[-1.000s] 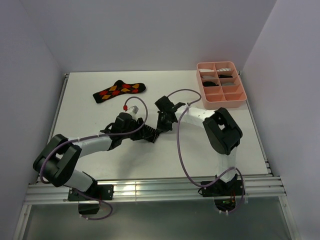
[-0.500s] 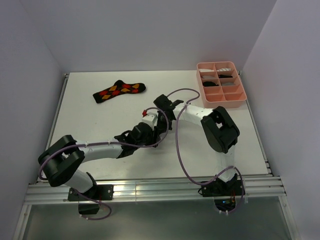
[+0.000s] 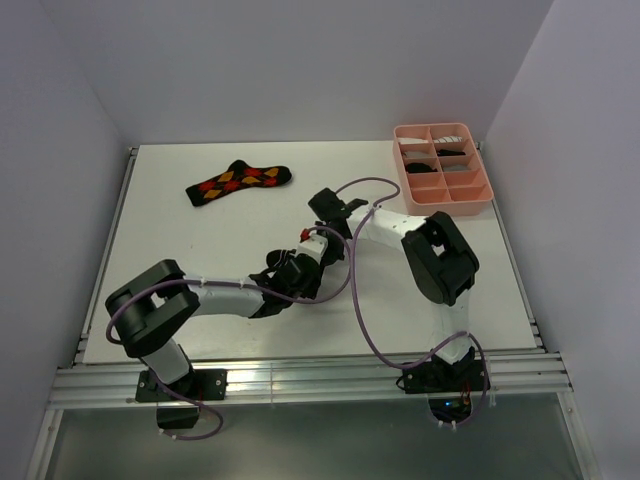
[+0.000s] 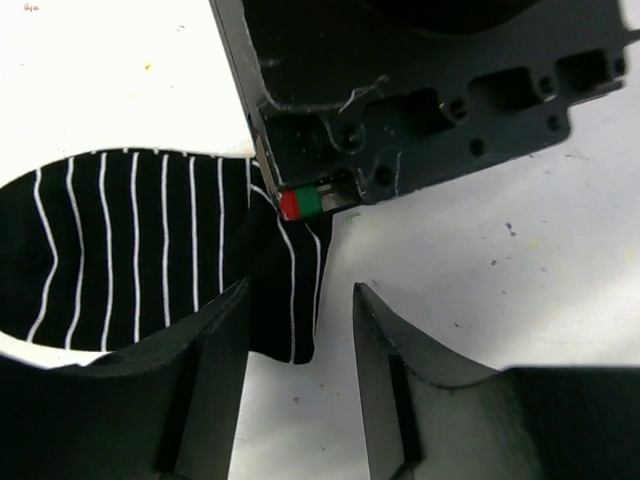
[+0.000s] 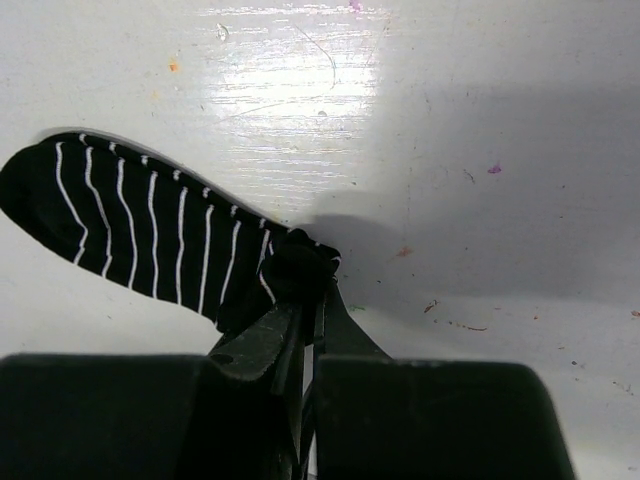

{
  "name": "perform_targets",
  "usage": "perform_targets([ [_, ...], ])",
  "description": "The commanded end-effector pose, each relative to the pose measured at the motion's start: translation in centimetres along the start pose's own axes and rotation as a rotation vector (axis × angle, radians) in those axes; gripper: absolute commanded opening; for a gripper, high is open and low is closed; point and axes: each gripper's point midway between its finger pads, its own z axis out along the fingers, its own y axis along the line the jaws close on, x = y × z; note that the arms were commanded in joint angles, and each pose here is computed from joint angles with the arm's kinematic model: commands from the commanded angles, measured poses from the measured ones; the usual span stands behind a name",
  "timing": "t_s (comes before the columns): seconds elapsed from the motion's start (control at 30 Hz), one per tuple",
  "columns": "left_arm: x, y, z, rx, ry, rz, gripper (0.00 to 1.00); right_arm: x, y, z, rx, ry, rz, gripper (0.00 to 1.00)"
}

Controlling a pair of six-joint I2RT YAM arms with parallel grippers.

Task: Roll the socks
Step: Roll the sock at the center of the board.

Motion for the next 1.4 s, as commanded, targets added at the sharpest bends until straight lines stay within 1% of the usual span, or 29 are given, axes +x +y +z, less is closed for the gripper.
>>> perform_targets([
  [0.0, -0.9, 0.0, 0.4, -0.034, -0.023, 0.029, 0.48, 0.8, -1.0, 0.7, 0.045, 0.037, 0.009, 0.00],
  [0.07, 0.0, -0.1, 0.7, -0.033, 0.001, 0.031, 0.46, 0.8, -0.9, 0.6, 0.037, 0.037, 0.011, 0.00],
  [0.17, 1.2, -0.3, 0.9, -0.026, 0.034, 0.036, 0.41, 0.9, -0.9, 0.7, 0.023, 0.042, 0.024, 0.00],
  [0.23, 2.0, -0.2, 0.9, -0.027, 0.060, 0.040, 0.30, 0.7, -0.9, 0.7, 0.005, 0.038, 0.033, 0.00],
  [0.27, 2.1, -0.3, 1.0, -0.025, 0.062, 0.037, 0.30, 0.8, -0.7, 0.7, -0.006, 0.036, 0.034, 0.00],
  [0.3, 2.4, -0.2, 1.0, -0.026, 0.069, 0.039, 0.23, 0.7, -0.6, 0.6, -0.019, 0.032, 0.040, 0.00],
  [0.37, 2.5, -0.3, 0.9, -0.022, 0.076, 0.036, 0.15, 0.3, 0.0, 0.2, -0.075, 0.010, 0.049, 0.00],
  [0.4, 2.5, -0.2, 0.9, -0.023, 0.078, 0.032, 0.08, 0.0, 0.6, -0.6, -0.107, -0.010, 0.052, 0.00],
  [0.43, 2.5, -0.3, 0.7, -0.020, 0.080, 0.029, 0.04, -0.3, 0.8, -0.6, -0.141, -0.032, 0.062, 0.00],
  [0.47, 2.5, -0.4, 0.7, -0.017, 0.082, 0.022, 0.01, -0.6, 0.9, -0.9, -0.164, -0.049, 0.071, 0.05],
  [0.5, 2.6, -0.6, 0.6, 0.000, 0.091, 0.012, 0.01, -1.1, 1.3, -1.9, -0.198, -0.079, 0.076, 0.10],
  [0.53, 2.4, -0.7, 0.4, 0.012, 0.093, -0.006, 0.01, -1.4, 1.4, -2.0, -0.224, -0.105, 0.085, 0.14],
  [0.57, 2.3, -0.7, 0.4, 0.021, 0.097, -0.026, 0.01, -1.8, 1.3, -2.4, -0.240, -0.130, 0.093, 0.22],
  [0.6, 2.2, -1.1, 0.2, 0.055, 0.107, -0.058, 0.01, -2.3, 1.6, -3.2, -0.272, -0.169, 0.101, 0.25],
  [0.63, 2.0, -1.3, 0.0, 0.076, 0.110, -0.084, 0.01, -2.6, 1.5, -3.6, -0.286, -0.191, 0.106, 0.32],
  [0.7, 1.8, -0.7, -0.1, 0.099, 0.124, -0.169, 0.01, -2.8, 1.0, -4.5, -0.309, -0.234, 0.126, 0.37],
  [0.73, 2.0, -1.1, -0.4, 0.146, 0.152, -0.204, 0.01, -3.6, 1.3, -5.2, -0.336, -0.276, 0.127, 0.43],
  [0.77, 2.1, 0.0, -0.2, 0.142, 0.157, -0.250, 0.01, -3.7, 1.2, -5.4, -0.345, -0.295, 0.132, 0.45],
  [0.8, 1.8, 0.0, -0.4, 0.164, 0.161, -0.300, 0.01, -3.5, 0.9, -5.9, -0.358, -0.311, 0.143, 0.47],
  [0.83, 1.9, -0.4, -0.7, 0.206, 0.178, -0.330, 0.01, -4.0, 1.0, -6.3, -0.379, -0.345, 0.146, 0.51],
  [0.87, 1.6, 0.2, -0.5, 0.215, 0.178, -0.371, 0.01, -3.8, 0.8, -6.5, -0.381, -0.350, 0.148, 0.53],
  [0.9, 1.9, 0.3, -0.6, 0.227, 0.196, -0.410, 0.01, -4.0, 1.1, -7.0, -0.420, -0.381, 0.147, 0.54],
  [1.03, 1.9, 0.2, -1.0, 0.317, 0.234, -0.538, 0.01, -3.6, 1.4, -7.2, -0.474, -0.394, 0.141, 0.57],
  [1.1, 1.9, 0.5, -1.3, 0.353, 0.245, -0.613, 0.01, -3.1, 1.4, -6.7, -0.489, -0.375, 0.139, 0.58],
  [1.23, 2.3, 1.2, -1.4, 0.384, 0.261, -0.715, 0.01, -2.4, 2.3, -6.1, -0.547, -0.355, 0.119, 0.59],
  [1.37, 3.3, 2.2, -1.2, 0.401, 0.304, -0.823, 0.01, -1.5, 2.6, -4.7, -0.549, -0.322, 0.106, 0.59],
])
